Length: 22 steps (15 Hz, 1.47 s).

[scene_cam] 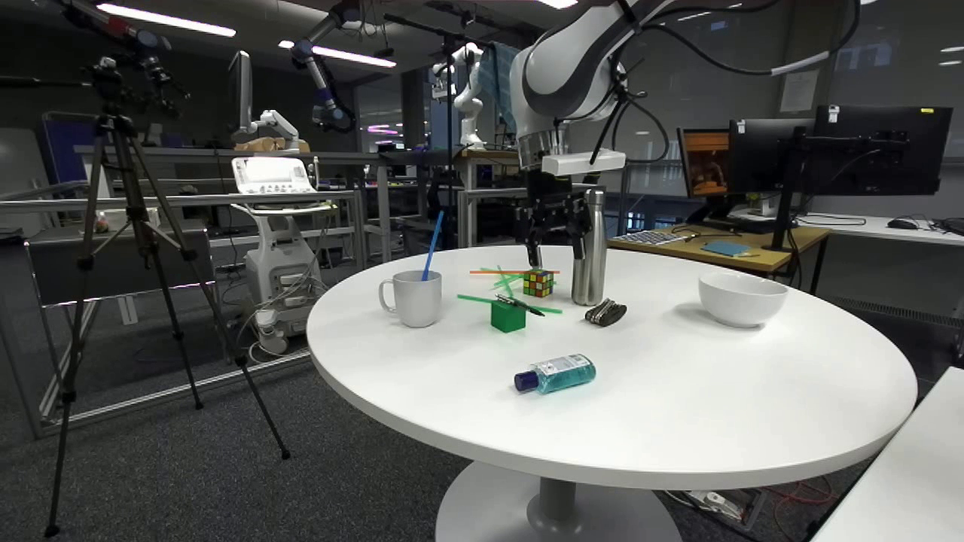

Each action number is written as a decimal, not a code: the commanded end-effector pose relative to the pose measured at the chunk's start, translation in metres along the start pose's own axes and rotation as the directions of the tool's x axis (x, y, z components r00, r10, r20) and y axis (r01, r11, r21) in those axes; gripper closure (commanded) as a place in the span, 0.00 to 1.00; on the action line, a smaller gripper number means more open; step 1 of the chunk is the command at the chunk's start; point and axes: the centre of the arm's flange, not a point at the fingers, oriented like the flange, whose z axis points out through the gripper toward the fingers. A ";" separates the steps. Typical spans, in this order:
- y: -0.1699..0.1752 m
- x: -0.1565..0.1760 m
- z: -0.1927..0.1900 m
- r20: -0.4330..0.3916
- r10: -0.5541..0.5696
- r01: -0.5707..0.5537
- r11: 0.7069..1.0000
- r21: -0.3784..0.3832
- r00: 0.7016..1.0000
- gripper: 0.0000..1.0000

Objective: Pick the pen on the block and put it on the table

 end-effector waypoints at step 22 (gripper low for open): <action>-0.043 0.022 0.033 0.049 -0.061 0.062 0.998 -0.032 0.997 0.00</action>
